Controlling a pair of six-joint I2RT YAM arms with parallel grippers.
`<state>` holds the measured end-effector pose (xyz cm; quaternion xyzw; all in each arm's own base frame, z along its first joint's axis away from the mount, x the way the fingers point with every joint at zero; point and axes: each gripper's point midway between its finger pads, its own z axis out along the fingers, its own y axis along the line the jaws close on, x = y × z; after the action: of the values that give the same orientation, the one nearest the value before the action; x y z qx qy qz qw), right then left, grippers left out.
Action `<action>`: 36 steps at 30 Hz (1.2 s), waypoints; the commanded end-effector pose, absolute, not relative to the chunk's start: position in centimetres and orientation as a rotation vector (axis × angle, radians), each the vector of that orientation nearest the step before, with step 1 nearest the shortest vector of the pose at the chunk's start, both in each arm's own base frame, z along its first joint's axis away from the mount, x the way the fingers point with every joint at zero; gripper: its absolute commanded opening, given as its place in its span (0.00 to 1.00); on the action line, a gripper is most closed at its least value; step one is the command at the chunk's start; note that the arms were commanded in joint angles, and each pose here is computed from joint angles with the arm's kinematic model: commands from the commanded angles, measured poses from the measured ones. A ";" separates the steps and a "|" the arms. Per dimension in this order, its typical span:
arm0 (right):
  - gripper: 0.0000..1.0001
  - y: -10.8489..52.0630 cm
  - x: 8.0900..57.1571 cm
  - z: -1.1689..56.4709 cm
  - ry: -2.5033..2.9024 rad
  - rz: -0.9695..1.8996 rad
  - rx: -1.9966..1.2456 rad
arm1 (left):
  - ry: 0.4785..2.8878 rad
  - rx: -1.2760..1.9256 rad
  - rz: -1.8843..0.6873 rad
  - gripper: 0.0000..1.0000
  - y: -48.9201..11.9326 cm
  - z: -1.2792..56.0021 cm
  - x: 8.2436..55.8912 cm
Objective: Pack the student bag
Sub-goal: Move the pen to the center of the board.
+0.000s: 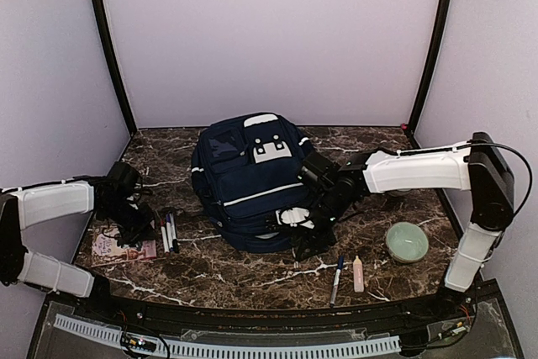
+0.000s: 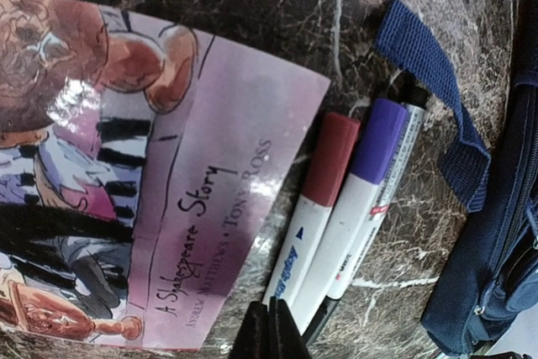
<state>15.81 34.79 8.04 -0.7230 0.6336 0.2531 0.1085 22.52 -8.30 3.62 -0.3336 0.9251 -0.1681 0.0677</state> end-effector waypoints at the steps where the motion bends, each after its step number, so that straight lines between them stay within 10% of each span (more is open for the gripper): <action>1: 0.50 34.9 15.5 8.0 1.863 0.760 -2.142 | 2.813 -0.992 -0.454 0.00 -8.0 2.8 21.2; 24: 0.48 34.5 15.6 7.2 1.880 0.732 -2.157 | 2.838 -0.815 -0.606 0.00 -14.3 2.1 26.9; 36: 0.47 34.2 15.6 6.9 1.877 0.719 -2.164 | 2.839 -0.725 -0.246 0.09 -8.6 6.9 25.3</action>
<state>15.91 34.43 7.36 -0.7254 0.6360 0.2427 0.1022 26.04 -12.38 4.01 -0.2479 0.9543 -0.1509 0.0715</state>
